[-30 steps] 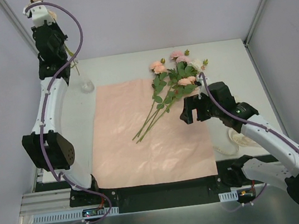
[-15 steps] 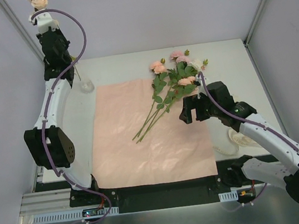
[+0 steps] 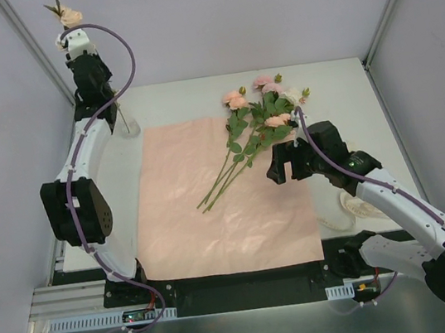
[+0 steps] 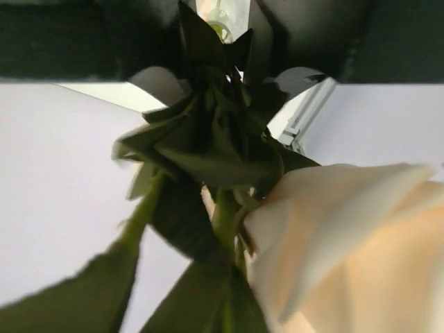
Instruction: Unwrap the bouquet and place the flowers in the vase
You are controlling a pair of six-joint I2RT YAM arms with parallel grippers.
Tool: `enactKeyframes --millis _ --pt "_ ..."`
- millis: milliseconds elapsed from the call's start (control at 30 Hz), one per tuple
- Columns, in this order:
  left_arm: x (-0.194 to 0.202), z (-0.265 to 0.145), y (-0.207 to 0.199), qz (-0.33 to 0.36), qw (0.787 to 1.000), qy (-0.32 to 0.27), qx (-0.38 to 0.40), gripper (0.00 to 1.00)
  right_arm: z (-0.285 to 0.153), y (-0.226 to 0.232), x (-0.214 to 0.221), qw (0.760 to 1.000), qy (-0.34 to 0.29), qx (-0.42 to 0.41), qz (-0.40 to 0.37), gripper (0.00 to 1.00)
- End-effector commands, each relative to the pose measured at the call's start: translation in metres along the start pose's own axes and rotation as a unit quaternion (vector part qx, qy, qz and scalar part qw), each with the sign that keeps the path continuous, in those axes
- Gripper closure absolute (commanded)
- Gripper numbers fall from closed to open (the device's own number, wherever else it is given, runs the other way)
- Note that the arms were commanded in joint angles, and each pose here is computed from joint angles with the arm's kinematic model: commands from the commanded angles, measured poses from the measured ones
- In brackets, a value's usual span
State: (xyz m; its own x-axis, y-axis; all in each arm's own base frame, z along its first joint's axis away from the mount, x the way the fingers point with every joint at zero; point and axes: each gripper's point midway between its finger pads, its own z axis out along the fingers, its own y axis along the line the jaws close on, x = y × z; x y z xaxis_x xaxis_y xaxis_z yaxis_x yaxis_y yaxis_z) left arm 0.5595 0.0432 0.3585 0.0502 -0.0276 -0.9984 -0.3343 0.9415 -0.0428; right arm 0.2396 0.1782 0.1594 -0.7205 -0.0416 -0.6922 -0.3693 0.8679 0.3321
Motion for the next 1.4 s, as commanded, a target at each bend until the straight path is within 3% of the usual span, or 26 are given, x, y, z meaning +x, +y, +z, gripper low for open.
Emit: enactKeyframes --millis 0,67,100,167,333,667,767,800,833,900,933,1033,1167,1233,1367 --pt "-0.015 -0.005 0.012 -0.015 1.000 -0.022 -0.017 0.59 -0.006 0.011 -0.024 0.999 -0.032 -0.018 0.003 0.00" --pt "-0.013 -0.011 0.013 -0.011 1.000 -0.012 -0.015 0.48 -0.005 0.011 -0.023 0.999 -0.029 -0.018 0.005 0.00" --pt "-0.020 -0.019 0.014 -0.026 1.000 -0.011 -0.012 0.34 -0.005 0.011 -0.023 0.999 -0.029 -0.018 0.006 0.00" --pt "-0.019 -0.030 0.013 -0.038 0.999 0.001 -0.003 0.21 -0.005 0.013 -0.023 0.999 -0.028 -0.023 0.009 0.00" --pt "-0.030 -0.063 0.015 -0.051 0.998 0.039 0.015 0.01 -0.004 0.015 -0.021 0.999 -0.023 -0.027 0.015 0.00" --pt "-0.036 -0.130 0.018 -0.093 0.989 0.101 0.053 0.01 -0.001 0.014 -0.015 0.999 -0.006 -0.024 0.023 0.00" --pt "-0.021 -0.158 0.002 -0.109 0.977 0.142 0.114 0.02 0.002 0.013 -0.016 0.999 0.000 -0.018 0.033 0.00" --pt "-0.027 -0.173 -0.003 -0.117 0.973 0.138 0.143 0.07 0.005 0.011 -0.015 0.999 0.006 -0.011 0.039 0.00" --pt "-0.021 -0.190 -0.026 -0.125 0.956 0.156 0.216 0.10 0.007 0.007 -0.015 0.998 0.008 0.002 0.055 0.00" --pt "0.000 -0.214 -0.045 -0.129 0.930 0.188 0.288 0.16 0.013 -0.003 -0.011 0.996 0.022 0.028 0.084 0.00" --pt "0.016 -0.233 -0.063 -0.138 0.901 0.220 0.348 0.19 0.015 -0.011 -0.012 0.994 0.022 0.040 0.104 0.00" --pt "0.049 -0.267 -0.095 -0.132 0.850 0.273 0.432 0.24 0.029 -0.023 -0.009 0.981 0.042 0.036 0.187 0.05" --pt "0.090 -0.307 -0.135 -0.091 0.815 0.318 0.477 0.28 0.061 -0.037 -0.017 0.953 0.046 0.003 0.299 0.19" --pt "0.105 -0.328 -0.160 -0.087 0.783 0.350 0.507 0.31 0.070 -0.036 -0.029 0.951 0.048 -0.010 0.305 0.23" --pt "0.122 -0.347 -0.185 -0.071 0.763 0.374 0.522 0.35 0.095 -0.038 -0.035 0.943 0.053 -0.020 0.327 0.28"
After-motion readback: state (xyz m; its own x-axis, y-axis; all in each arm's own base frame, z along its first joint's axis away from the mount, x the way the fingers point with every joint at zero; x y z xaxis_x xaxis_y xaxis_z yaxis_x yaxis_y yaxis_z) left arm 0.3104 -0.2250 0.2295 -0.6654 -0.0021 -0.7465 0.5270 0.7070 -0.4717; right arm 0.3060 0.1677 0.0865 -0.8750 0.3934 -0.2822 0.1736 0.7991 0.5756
